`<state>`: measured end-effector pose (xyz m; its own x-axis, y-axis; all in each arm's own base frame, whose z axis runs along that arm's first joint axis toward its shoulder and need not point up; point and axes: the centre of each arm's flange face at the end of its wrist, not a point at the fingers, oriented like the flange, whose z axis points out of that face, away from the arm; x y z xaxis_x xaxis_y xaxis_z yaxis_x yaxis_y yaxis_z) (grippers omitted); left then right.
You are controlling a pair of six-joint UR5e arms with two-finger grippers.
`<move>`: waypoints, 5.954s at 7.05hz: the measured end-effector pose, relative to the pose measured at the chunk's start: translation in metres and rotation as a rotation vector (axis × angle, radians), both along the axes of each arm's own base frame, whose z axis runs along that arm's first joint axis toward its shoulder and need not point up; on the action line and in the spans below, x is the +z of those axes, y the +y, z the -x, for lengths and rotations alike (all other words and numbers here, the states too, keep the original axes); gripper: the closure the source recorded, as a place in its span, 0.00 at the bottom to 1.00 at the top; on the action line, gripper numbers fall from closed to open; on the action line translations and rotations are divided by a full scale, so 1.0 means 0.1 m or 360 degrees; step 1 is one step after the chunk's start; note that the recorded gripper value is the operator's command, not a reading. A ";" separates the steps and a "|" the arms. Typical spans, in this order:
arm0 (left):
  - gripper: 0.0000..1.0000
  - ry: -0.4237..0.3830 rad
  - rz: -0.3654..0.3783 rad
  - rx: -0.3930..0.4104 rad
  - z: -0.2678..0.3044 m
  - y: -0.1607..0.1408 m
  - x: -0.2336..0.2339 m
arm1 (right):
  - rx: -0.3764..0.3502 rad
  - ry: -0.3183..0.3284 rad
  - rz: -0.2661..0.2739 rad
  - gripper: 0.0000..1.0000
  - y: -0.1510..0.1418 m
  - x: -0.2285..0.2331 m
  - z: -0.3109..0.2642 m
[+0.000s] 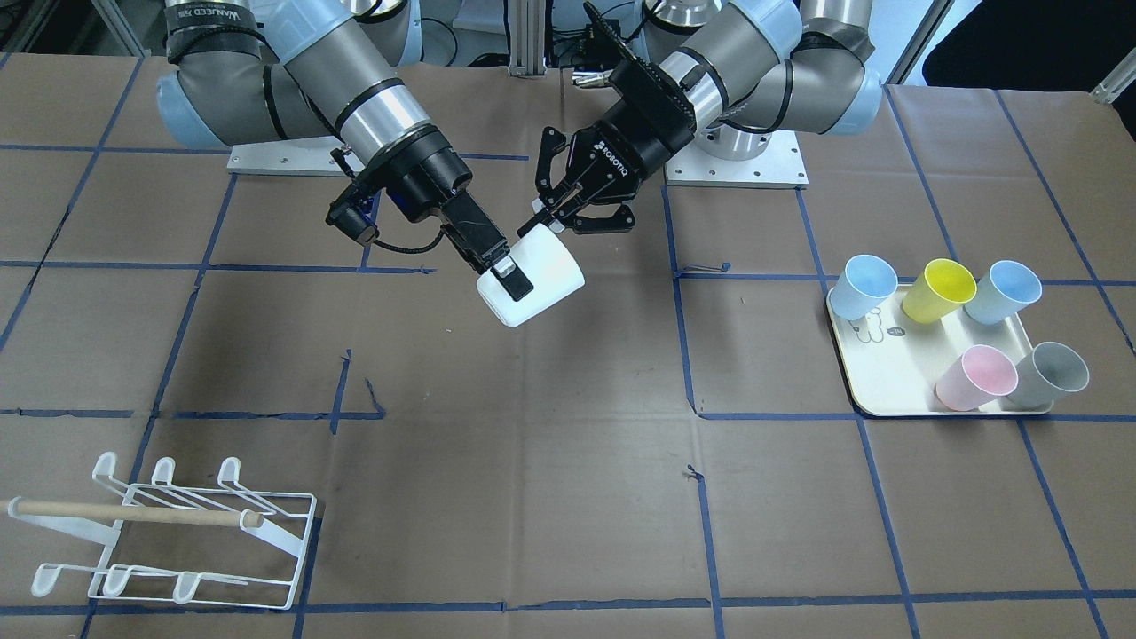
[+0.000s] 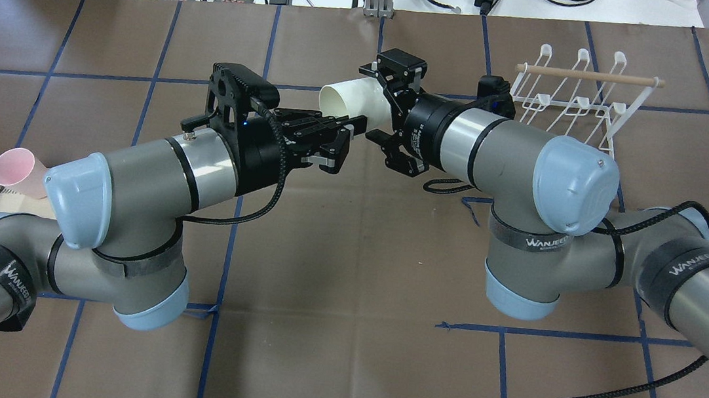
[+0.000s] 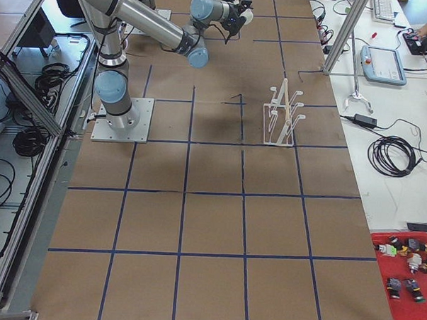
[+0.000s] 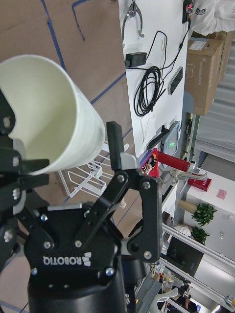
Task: Transfer IKEA cup to right arm and place on rack
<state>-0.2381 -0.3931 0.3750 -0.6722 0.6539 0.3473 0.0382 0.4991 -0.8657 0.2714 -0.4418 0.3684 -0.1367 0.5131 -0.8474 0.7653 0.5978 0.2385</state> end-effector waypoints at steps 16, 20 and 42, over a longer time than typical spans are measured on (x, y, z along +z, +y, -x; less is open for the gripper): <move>0.01 0.0055 -0.0067 0.0260 -0.57 -0.20 0.03 | -0.0116 0.0092 0.0166 0.80 -0.51 0.21 0.23; 0.01 -0.0155 -0.0355 0.0674 -1.08 -0.80 0.17 | -0.0143 0.0744 0.0549 0.84 -1.20 0.16 0.97; 0.01 -0.1157 -0.1699 0.0843 -3.15 0.18 -0.16 | 0.0179 0.2219 0.0908 0.00 -2.14 -0.91 2.00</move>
